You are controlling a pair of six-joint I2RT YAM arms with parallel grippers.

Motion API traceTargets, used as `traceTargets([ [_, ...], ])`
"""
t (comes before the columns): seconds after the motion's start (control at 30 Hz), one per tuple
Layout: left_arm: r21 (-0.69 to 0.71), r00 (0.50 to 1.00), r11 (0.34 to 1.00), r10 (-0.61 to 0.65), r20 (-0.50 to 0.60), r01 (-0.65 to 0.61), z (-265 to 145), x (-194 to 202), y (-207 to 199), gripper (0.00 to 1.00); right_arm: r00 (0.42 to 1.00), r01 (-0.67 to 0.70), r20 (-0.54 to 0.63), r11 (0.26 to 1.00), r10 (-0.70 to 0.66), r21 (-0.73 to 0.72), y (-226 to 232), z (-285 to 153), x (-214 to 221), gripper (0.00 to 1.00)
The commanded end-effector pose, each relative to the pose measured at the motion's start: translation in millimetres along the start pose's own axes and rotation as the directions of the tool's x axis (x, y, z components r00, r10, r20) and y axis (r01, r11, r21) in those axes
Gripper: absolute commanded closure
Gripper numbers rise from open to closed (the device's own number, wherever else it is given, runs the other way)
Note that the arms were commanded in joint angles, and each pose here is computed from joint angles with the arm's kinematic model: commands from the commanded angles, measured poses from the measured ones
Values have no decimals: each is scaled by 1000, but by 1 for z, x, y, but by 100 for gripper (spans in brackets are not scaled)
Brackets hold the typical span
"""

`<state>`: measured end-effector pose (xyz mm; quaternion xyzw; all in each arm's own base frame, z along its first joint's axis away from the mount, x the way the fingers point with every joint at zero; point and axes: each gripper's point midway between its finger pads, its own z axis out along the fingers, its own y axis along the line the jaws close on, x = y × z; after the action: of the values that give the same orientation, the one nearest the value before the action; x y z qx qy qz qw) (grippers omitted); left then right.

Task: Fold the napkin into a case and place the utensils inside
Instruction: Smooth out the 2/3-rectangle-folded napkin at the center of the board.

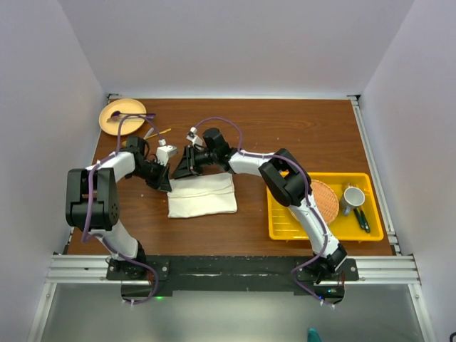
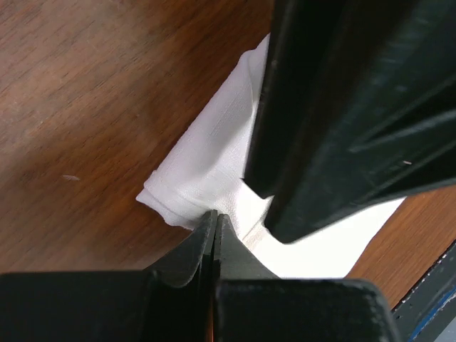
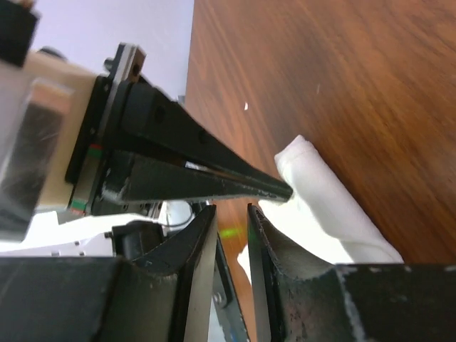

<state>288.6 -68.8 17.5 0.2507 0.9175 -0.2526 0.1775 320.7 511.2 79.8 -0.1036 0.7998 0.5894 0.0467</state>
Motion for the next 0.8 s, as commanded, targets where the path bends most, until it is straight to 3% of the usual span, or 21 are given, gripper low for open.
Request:
traceTargets([
  [0.0,-80,995,996,37,-94,-45,15,30,20,100,997,-54,66,998,51,38,-16,4,-10,75],
  [0.13,-83,995,995,46,-85,-54,13,28,19,100,994,-89,74,985,79,147,-55,11,-2,77],
  [0.3,-102,996,992,75,-49,-80,0,18,16,71,997,-80,29,960,75,267,-95,11,14,80],
  [0.37,-111,996,990,91,24,-88,-18,0,13,61,997,-75,13,949,74,306,-106,9,21,81],
  [0.4,-113,993,990,91,69,-83,-29,-8,13,55,997,-72,4,947,75,312,-108,8,23,81],
  [0.43,-100,978,992,98,184,-80,-51,-26,9,45,997,-71,3,943,74,326,-111,6,24,82],
  [0.47,-97,960,991,116,255,-94,-69,-41,7,29,997,-69,4,941,72,332,-114,5,24,82],
  [0.5,-120,932,987,145,333,-111,-90,-56,1,5,997,-70,4,939,73,336,-115,5,25,82],
  [0.53,-112,903,987,149,404,-113,-107,-68,-2,0,997,-74,3,939,77,335,-116,4,26,82],
  [0.67,-204,788,975,195,584,-90,-157,-119,-11,0,998,-55,10,939,55,338,-116,5,22,82],
  [0.73,-186,734,975,40,678,119,-170,-129,-3,0,999,-42,8,939,42,342,-116,5,21,82],
  [0.77,-131,704,956,-96,704,262,-168,-127,3,0,999,-38,7,939,38,341,-115,5,21,82],
])
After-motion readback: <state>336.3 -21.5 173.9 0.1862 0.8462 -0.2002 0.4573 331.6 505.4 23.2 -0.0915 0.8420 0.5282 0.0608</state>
